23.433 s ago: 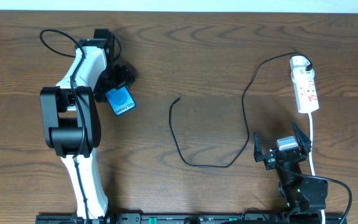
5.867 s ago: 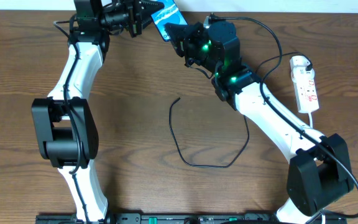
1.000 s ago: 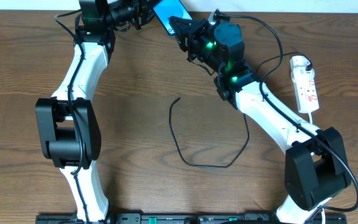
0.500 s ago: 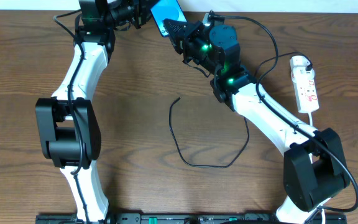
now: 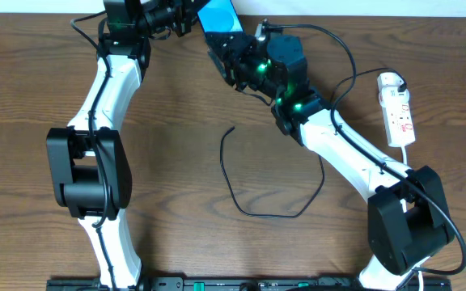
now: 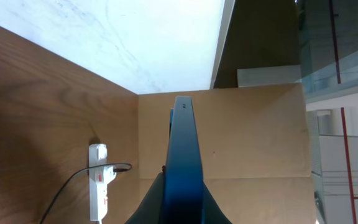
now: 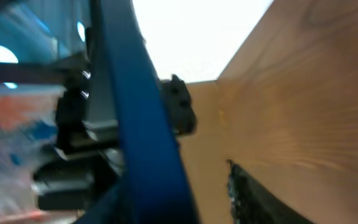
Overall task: Plug charger to phone and switch on socket
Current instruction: 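Open the right gripper and withdraw it, leaving the phone in the left gripper, then lower the right gripper onto the black cable's connector end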
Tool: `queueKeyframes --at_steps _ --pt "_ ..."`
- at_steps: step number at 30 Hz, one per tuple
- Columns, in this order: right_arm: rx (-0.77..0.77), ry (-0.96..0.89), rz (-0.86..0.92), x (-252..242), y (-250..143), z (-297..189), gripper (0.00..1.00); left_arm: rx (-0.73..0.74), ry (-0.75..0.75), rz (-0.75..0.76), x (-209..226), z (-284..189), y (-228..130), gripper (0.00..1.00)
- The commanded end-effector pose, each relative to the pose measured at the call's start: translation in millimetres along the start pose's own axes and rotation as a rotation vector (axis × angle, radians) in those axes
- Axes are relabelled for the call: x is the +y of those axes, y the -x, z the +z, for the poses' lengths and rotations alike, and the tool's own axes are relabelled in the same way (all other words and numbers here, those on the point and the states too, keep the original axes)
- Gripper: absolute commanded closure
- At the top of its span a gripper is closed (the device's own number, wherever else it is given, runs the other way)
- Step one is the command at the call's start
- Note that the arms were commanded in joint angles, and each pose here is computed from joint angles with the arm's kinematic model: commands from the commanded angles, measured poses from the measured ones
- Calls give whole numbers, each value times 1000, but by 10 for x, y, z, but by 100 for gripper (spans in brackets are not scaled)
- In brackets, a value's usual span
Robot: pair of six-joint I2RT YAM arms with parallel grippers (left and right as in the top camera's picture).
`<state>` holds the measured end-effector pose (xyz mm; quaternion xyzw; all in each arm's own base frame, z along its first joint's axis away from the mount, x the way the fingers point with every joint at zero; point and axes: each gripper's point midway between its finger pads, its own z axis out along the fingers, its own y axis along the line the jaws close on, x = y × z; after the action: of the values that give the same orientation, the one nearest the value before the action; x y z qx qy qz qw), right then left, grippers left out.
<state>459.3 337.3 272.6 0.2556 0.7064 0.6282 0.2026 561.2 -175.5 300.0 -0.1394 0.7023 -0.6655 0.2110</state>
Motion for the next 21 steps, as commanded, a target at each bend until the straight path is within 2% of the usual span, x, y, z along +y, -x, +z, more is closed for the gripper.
queueKeyframes --at_steps 1,8,13,17,21 --pt "26 -43 -46 -170 18 7 49 -21 -3 74 -153 -159 81 93" --pt "44 -45 -212 -197 255 -118 33 -44 149 52 340 -504 232 93" --pt "162 -88 -376 -390 270 -257 31 -30 274 26 739 -834 218 93" --pt "246 -269 -421 -899 197 -400 28 19 357 -5 999 -1031 58 93" --pt "276 -442 -445 -1299 144 -547 29 68 399 -15 1120 -1110 -96 93"
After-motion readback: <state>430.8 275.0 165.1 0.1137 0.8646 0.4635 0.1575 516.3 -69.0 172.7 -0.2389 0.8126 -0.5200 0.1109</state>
